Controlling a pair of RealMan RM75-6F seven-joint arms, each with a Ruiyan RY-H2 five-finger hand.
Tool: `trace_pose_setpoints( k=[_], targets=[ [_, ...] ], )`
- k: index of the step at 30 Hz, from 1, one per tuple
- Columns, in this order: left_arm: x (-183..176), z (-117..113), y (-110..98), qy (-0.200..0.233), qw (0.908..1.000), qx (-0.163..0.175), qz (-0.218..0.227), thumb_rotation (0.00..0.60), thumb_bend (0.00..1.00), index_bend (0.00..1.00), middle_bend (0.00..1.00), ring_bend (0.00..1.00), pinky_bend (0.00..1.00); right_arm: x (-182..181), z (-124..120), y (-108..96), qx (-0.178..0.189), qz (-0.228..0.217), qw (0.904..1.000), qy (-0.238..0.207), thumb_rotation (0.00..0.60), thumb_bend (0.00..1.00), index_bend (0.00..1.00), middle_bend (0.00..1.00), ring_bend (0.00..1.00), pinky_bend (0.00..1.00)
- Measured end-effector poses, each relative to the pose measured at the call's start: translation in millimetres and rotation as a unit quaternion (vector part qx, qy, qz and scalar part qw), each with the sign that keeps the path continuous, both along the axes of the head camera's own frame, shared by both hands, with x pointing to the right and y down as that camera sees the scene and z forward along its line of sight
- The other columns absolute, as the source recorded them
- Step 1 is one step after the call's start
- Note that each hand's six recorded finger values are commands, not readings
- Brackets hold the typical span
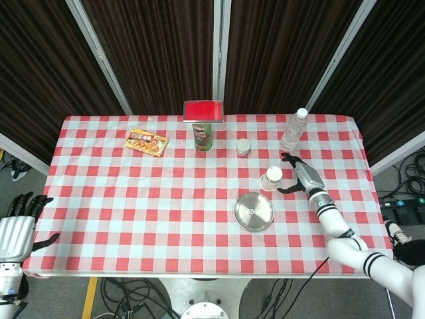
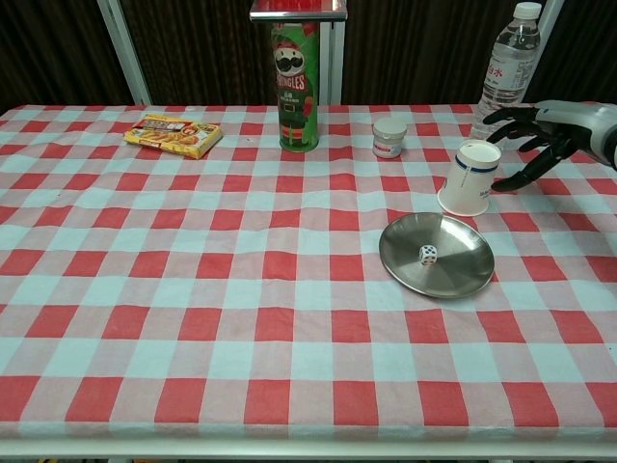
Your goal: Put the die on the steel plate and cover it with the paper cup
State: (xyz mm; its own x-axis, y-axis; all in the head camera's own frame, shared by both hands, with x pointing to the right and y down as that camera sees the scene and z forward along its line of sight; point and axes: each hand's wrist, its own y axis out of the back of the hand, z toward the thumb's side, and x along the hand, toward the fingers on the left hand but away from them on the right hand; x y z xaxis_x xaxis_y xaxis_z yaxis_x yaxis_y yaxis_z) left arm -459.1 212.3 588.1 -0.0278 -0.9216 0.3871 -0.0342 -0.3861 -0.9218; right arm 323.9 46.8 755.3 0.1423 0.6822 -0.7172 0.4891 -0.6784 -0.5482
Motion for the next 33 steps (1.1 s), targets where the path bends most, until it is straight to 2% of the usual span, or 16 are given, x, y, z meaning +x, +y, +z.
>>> trace_pose_setpoints(
  k=[4,7,11,14,20,26,29,33],
  targets=[
    [-0.4,0.1,0.2,-0.001,1.0,-0.001,-0.001,0.6,0.0,0.23,0.19,0.1,0.11,-8.9,5.4,-2.6,-0.006,0.001,0.9999,-0.01,0.6,0.06,0.12,0.19,0.02,0.09],
    [-1.2,0.6,0.4,-0.001,1.0,-0.002,-0.003,0.6,0.0,0.23,0.19,0.1,0.11,-13.1,8.4,-3.4,-0.006,0.0,0.9999,-0.013,0.6,0.08,0.21,0.23,0.06,0.09],
    [-2.0,1.4,0.4,-0.001,1.0,-0.003,-0.005,0.6,0.0,0.23,0.19,0.1,0.11,-18.5,11.2,-4.7,-0.008,0.005,0.9997,-0.023,0.6,0.19,0.35,0.29,0.12,0.1],
    [-2.6,1.7,0.0,-0.001,1.0,-0.004,-0.006,0.6,0.0,0.23,0.19,0.1,0.11,-21.3,11.3,-4.9,-0.007,0.002,0.9996,-0.029,0.6,0.24,0.43,0.33,0.14,0.11],
    [-3.6,3.1,-0.6,-0.002,1.0,-0.006,-0.007,0.6,0.0,0.23,0.19,0.1,0.11,-22.2,-4.8,-2.3,0.021,-0.014,0.9986,-0.046,0.6,0.25,0.49,0.37,0.15,0.11],
    [-1.7,2.9,-2.1,-0.001,1.0,-0.004,-0.004,0.6,0.0,0.23,0.19,0.1,0.11,-32.4,-39.0,17.5,0.051,-0.071,0.9926,-0.085,0.6,0.25,0.51,0.36,0.15,0.11],
    [0.3,2.9,-2.6,0.001,1.0,-0.003,0.0,0.6,0.0,0.23,0.19,0.1,0.11,-40.0,-49.0,38.5,0.043,-0.116,0.9873,-0.1,0.6,0.24,0.52,0.35,0.14,0.11],
    [-0.1,1.9,-2.1,0.001,1.0,-0.002,-0.002,0.6,0.0,0.23,0.19,0.1,0.11,-47.8,-45.7,64.2,0.016,-0.157,0.9815,-0.108,0.6,0.24,0.51,0.33,0.12,0.11]
  ],
)
